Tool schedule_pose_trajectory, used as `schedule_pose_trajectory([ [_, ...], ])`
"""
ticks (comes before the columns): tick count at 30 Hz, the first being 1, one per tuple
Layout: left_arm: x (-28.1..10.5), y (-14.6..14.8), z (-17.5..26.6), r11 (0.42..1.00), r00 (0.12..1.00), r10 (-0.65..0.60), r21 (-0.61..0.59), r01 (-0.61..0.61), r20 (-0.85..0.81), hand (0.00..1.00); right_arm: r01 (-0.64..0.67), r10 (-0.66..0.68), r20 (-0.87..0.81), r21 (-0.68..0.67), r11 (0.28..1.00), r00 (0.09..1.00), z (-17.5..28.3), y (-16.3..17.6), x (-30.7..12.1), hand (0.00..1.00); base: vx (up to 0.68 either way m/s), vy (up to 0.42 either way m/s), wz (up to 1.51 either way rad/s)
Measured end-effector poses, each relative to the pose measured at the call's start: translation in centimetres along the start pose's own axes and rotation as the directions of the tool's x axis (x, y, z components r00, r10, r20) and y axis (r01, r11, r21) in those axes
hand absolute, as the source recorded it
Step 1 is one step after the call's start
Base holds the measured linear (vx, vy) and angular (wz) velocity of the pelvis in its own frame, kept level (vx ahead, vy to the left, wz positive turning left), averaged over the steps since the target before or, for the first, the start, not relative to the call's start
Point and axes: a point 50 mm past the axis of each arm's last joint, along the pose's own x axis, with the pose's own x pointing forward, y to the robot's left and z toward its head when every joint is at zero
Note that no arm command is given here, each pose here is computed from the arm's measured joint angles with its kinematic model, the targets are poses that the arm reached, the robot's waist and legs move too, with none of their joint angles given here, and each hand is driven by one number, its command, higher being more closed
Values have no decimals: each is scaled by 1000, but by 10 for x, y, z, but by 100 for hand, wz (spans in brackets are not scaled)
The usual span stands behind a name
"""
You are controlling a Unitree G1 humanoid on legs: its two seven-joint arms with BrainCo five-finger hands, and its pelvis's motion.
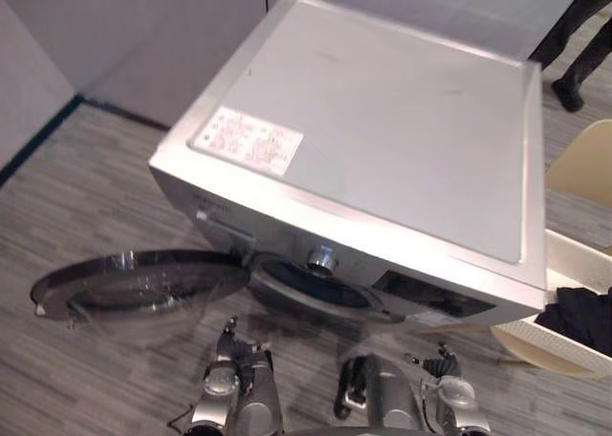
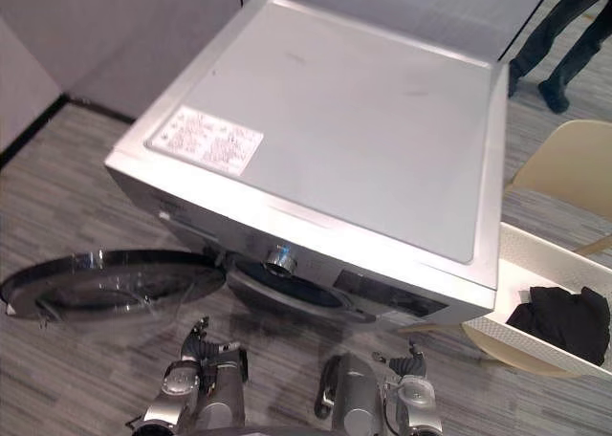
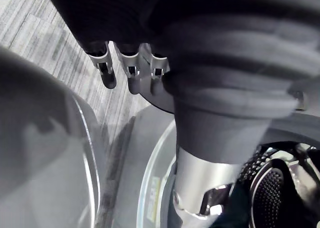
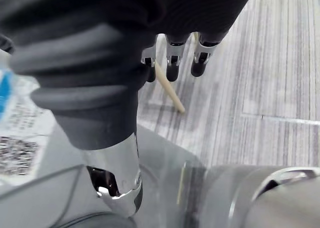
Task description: Pick up the laundry basket with both hands and put the clothes into the washing machine.
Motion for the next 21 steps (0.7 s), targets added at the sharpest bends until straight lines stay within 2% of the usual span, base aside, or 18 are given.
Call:
schedule_pose_trajectory([
  [6,0,3,-19,996,997,-1,86,7,-74,0,-71,69,-36,-66,995,997,-3,21,-1,0,109,73,-46],
  [10,2,4,-20,993,996,-4,121,14,-84,0,-80,79,-24,-58,995,997,3,26,0,0,6,51,-90],
  [15,4,26,-21,983,996,39,182,-24,-82,0,-35,60,206,-119,992,977,44,12,-1,0,-92,-65,-214],
  [21,2,24,-26,984,994,21,179,-2,-105,0,-9,29,152,-133,991,988,38,5,5,0,48,-108,-268],
])
